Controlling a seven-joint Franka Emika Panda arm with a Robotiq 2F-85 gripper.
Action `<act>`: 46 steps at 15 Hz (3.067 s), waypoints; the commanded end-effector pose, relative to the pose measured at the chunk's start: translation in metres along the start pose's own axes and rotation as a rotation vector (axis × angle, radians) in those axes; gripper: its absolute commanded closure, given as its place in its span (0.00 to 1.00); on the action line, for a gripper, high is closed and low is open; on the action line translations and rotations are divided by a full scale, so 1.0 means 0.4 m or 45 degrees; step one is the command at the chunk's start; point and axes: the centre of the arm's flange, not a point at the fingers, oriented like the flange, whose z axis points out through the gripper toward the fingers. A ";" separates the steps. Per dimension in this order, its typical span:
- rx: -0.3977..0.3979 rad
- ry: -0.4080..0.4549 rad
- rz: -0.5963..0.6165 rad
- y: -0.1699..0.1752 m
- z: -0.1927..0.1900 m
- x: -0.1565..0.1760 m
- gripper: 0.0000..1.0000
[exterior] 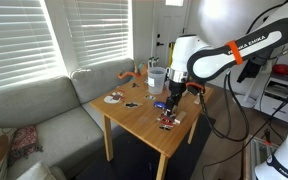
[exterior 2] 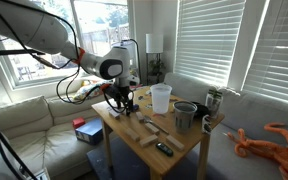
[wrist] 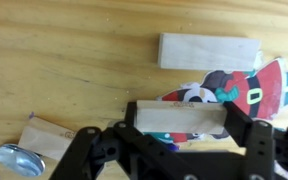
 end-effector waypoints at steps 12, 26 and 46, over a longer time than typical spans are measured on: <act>-0.007 -0.040 -0.011 -0.045 -0.009 -0.040 0.40; -0.014 0.004 0.035 -0.013 -0.071 -0.057 0.00; -0.130 -0.054 0.024 0.397 -0.102 -0.281 0.00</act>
